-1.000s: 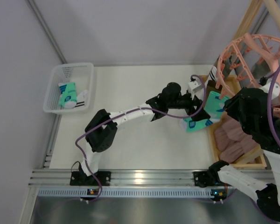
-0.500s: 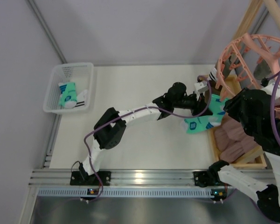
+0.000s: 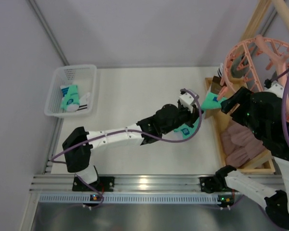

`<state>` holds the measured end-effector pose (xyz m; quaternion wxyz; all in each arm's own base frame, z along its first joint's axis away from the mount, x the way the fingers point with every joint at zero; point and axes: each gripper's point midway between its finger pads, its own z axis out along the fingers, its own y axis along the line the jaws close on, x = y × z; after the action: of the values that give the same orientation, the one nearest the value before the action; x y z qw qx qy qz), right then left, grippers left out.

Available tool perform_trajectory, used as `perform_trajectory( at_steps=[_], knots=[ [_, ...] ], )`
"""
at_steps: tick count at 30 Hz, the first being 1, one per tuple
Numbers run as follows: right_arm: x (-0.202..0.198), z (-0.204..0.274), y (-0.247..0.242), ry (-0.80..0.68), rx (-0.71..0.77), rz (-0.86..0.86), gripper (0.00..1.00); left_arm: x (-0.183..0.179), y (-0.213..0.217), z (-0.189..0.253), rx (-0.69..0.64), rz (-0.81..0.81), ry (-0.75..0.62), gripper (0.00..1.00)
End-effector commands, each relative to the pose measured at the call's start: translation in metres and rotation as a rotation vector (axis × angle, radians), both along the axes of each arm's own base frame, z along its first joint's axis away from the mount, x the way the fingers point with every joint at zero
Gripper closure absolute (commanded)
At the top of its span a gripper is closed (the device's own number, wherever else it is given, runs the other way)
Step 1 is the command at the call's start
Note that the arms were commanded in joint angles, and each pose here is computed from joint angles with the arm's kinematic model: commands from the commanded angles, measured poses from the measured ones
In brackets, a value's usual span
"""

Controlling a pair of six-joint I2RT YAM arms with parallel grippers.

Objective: Remove the socks clipped to the hanger

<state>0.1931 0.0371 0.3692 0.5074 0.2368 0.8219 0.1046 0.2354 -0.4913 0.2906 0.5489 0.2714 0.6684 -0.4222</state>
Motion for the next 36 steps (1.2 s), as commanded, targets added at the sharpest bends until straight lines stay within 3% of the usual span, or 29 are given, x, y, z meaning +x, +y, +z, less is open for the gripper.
perform_trajectory(
  at_steps=[1, 10, 25, 36],
  knots=[
    [0.008, 0.021, 0.025, -0.046, 0.088, 0.084, 0.27, 0.009, 0.017, 0.013, 0.123, 0.261, -0.17, 1.0],
    [0.002, 0.036, 0.044, -0.065, 0.165, 0.182, 0.28, 0.005, 0.033, -0.014, 0.445, 0.598, -0.373, 1.0],
    [0.024, 0.032, 0.019, -0.038, 0.107, -0.028, 0.38, 0.016, 0.05, -0.025, 0.569, 0.88, -0.38, 1.0],
    [0.05, 0.027, 0.023, -0.041, 0.094, -0.083, 0.42, 0.017, 0.046, -0.031, 0.595, 0.93, -0.381, 1.0]
  ],
)
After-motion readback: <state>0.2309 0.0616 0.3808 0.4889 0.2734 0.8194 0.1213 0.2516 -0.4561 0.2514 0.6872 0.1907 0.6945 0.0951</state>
